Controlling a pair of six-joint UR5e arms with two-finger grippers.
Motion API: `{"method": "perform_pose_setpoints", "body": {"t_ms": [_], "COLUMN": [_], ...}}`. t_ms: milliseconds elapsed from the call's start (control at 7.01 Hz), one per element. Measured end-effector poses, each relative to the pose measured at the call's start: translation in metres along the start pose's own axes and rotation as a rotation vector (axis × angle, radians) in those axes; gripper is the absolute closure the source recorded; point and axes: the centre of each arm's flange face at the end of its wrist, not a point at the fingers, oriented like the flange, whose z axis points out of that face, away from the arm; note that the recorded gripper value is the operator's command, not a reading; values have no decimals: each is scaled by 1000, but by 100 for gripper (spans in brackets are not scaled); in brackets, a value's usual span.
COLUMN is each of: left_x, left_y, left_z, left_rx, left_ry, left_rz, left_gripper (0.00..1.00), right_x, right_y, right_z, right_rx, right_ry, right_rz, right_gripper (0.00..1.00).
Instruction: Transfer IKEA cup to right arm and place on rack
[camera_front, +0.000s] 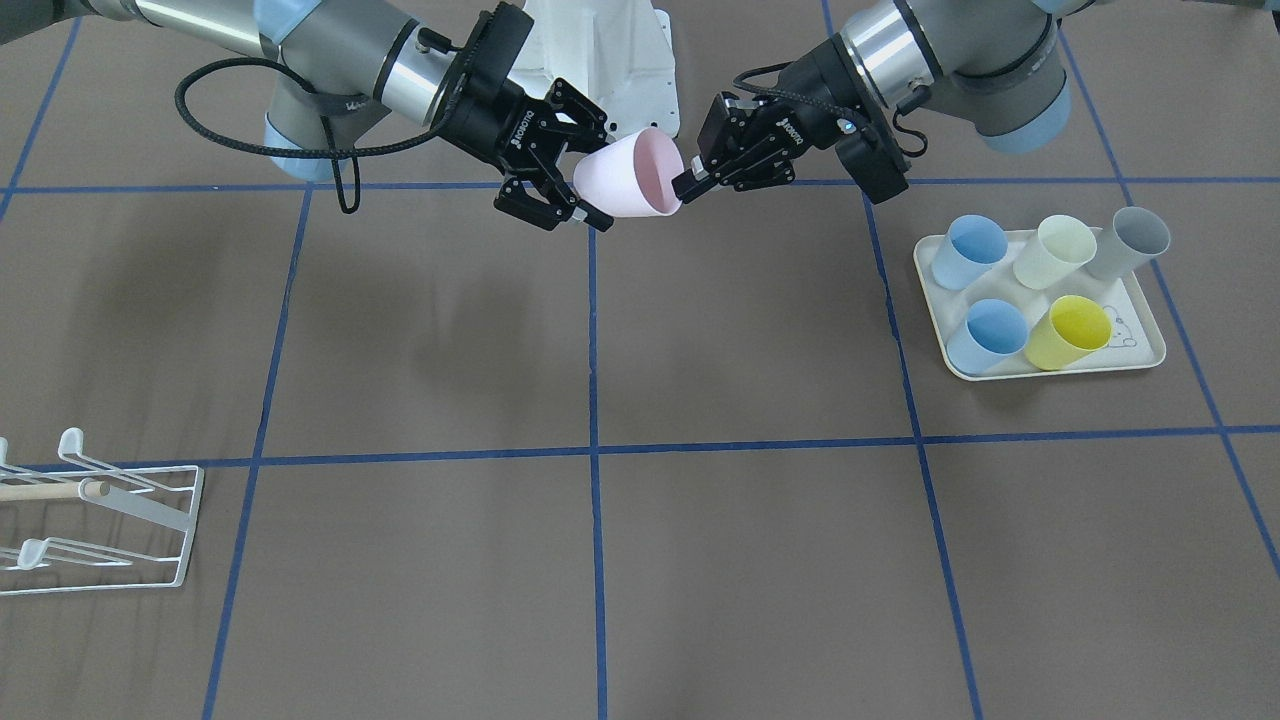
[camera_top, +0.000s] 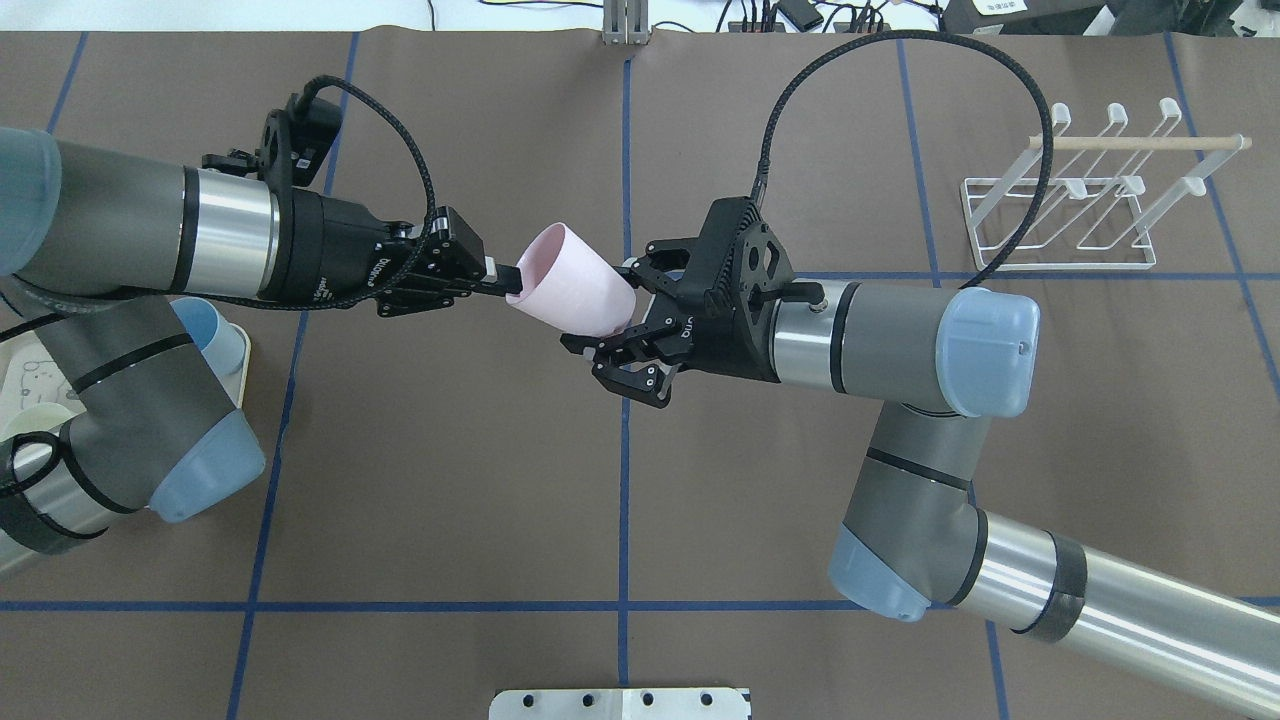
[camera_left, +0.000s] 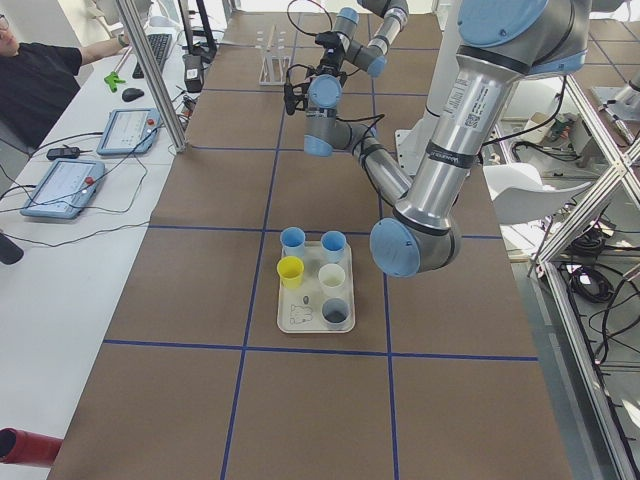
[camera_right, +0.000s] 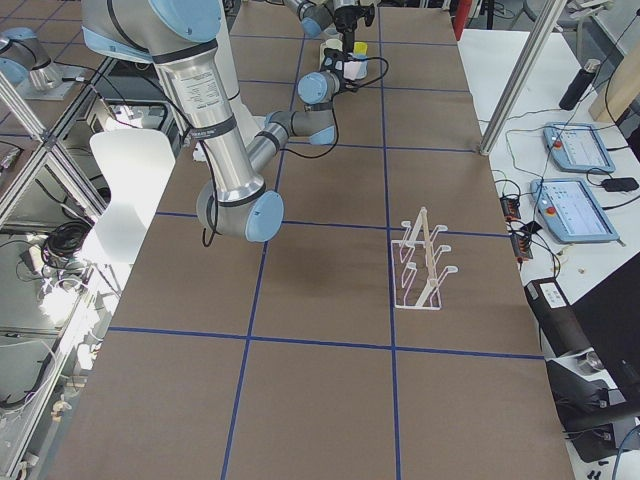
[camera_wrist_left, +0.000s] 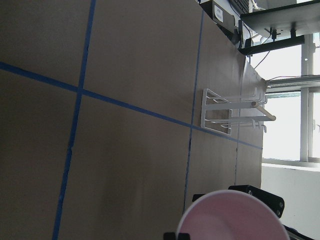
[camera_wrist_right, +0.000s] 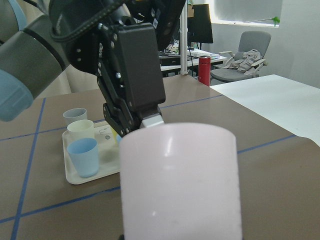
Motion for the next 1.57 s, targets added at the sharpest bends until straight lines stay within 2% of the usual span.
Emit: {"method": "perform_pose_setpoints", "body": {"t_ms": [143, 713, 856, 999, 1141, 1284, 1569], "left_x": [1, 2, -4, -14, -25, -35, -70], "left_y": [-1, -19, -33, -49, -69, -92, -134], "left_z": [-1, -21, -33, -44, -55, -69, -123], "left_rx": [3, 45, 72, 104, 133, 154, 163], "left_ry": [1, -1, -33, -101, -196, -301, -493], "left_rz": [18, 53, 85, 138, 213, 304, 509], "left_gripper": [0, 0, 0, 0, 0, 0, 0], "right_x": [-1, 3, 13, 33, 57, 80, 151], "right_y": [0, 1, 4, 6, 5, 5, -9], "right_z": [0, -4, -8, -15, -22, -28, -62], "right_rx": [1, 0, -11, -42, -104, -194, -421], "right_ry": [-1, 12, 33, 75, 132, 192, 351], "right_rz": [0, 5, 3, -3, -32, -95, -241], "right_gripper": [57, 84, 92, 97, 100, 100, 100]}}
